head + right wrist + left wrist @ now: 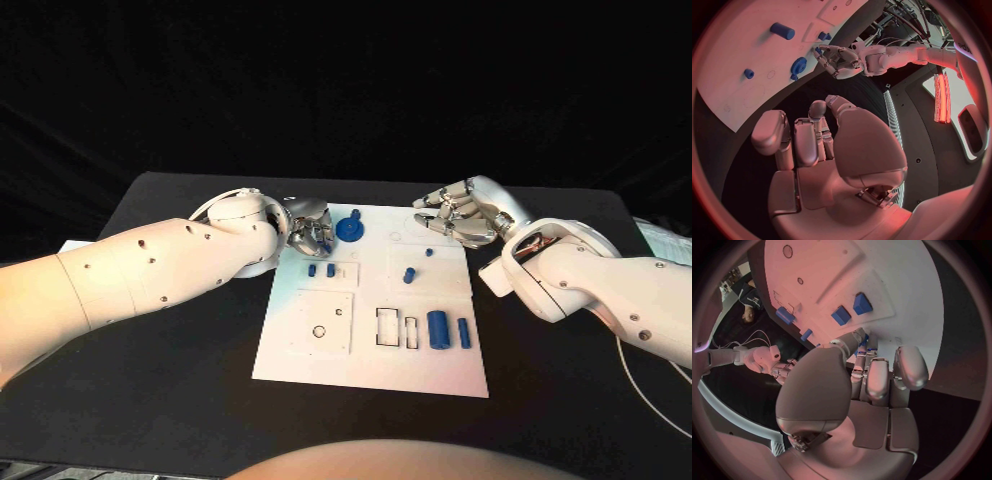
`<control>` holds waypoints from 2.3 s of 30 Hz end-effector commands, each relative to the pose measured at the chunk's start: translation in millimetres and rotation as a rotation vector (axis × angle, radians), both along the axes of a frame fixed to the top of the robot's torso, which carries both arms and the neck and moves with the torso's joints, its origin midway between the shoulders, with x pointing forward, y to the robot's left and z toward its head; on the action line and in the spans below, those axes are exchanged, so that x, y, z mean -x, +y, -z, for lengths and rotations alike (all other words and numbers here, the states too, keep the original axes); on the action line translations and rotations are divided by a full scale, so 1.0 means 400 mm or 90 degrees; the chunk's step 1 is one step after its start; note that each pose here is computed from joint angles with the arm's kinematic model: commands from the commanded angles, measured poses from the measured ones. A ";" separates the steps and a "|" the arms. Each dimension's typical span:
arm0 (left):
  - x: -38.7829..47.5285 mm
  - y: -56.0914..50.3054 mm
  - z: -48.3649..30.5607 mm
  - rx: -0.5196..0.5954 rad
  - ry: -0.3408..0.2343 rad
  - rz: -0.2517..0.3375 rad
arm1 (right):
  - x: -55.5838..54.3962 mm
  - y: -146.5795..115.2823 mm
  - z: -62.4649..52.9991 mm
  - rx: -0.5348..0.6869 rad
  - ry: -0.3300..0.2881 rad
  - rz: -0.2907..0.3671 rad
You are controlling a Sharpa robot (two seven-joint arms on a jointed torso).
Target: Assemble the parts on the task board
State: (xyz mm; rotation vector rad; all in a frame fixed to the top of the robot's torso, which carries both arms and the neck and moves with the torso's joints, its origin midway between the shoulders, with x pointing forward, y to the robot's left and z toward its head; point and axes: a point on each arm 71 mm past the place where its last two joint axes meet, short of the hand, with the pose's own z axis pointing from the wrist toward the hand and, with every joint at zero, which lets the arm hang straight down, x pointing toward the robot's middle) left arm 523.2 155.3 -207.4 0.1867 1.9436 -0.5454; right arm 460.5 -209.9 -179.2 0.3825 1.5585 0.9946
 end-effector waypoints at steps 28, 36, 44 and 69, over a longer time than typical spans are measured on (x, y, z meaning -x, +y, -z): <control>-0.003 0.019 0.011 0.002 0.027 -0.018 | 0.001 0.000 0.005 0.010 0.012 -0.011; -0.002 0.047 0.002 0.026 0.008 -0.033 | -0.004 -0.011 0.016 0.048 0.026 -0.016; 0.006 0.108 -0.035 0.240 0.004 -0.075 | -0.021 -0.042 0.038 0.195 0.006 -0.037; 0.096 0.191 -0.094 0.898 0.205 -0.221 | -0.025 -0.013 0.053 0.570 -0.134 -0.085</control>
